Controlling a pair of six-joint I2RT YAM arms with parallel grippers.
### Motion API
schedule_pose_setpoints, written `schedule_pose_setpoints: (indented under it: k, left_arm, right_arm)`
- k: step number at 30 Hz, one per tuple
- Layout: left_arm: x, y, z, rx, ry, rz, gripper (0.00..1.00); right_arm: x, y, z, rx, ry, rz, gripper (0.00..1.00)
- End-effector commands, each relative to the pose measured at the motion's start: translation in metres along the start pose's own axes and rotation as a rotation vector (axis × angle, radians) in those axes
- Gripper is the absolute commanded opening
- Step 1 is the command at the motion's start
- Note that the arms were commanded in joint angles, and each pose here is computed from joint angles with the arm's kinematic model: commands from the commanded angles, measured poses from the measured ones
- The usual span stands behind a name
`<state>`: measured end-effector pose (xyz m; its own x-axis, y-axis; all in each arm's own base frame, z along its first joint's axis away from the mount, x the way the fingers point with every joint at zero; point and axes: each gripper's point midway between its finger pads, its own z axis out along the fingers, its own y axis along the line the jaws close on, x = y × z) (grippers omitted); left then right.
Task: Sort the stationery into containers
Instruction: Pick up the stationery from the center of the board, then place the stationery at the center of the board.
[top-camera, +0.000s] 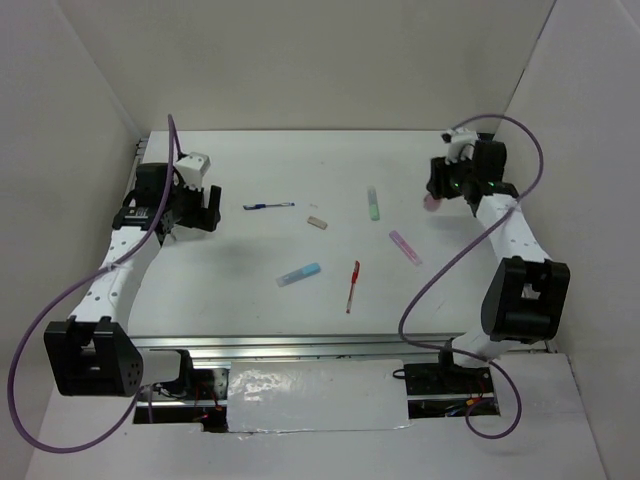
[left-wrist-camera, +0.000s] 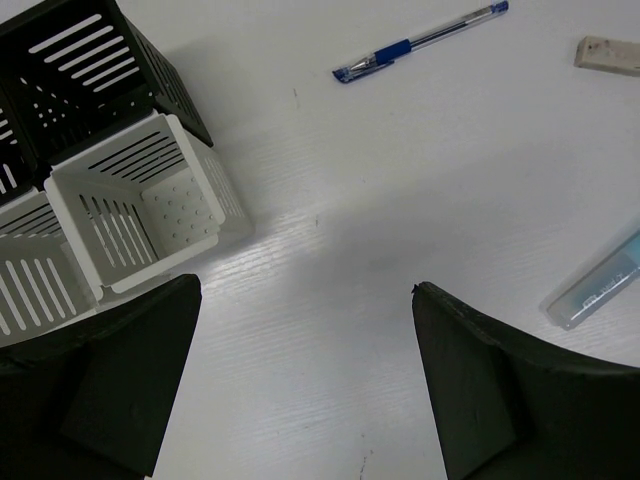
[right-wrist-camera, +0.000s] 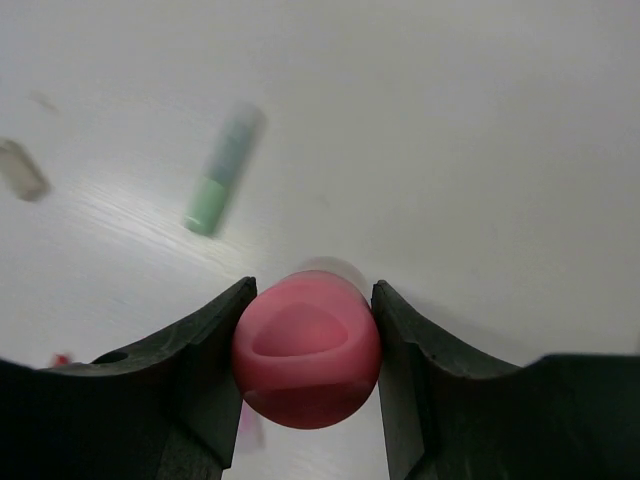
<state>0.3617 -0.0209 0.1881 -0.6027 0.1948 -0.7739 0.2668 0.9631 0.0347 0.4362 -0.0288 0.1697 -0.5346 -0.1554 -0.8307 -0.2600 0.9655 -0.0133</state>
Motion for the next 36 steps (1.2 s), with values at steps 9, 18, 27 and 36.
schedule_pose_setpoints:
  k: [9, 18, 27, 36]
  left_arm:
    - [-0.045, 0.001, -0.044, 0.103, -0.168, -0.151, 0.99]
    - [-0.041, 0.009, -0.067, 0.058, -0.216, -0.247, 0.99]
    - [-0.02, 0.007, -0.06, 0.053, -0.19, -0.245, 0.99]
    - [-0.022, 0.006, -0.055, 0.065, -0.203, -0.212, 0.99]
  right_arm:
    - [-0.12, 0.287, 0.012, -0.558, -0.157, -0.305, 0.15]
    - [-0.054, 0.421, 0.071, -0.703, -0.065, -0.387, 0.15]
    - [-0.026, 0.442, 0.083, -0.68, -0.046, -0.393, 0.17]
    - [-0.015, 0.434, 0.084, -0.648, -0.028, -0.383, 0.61]
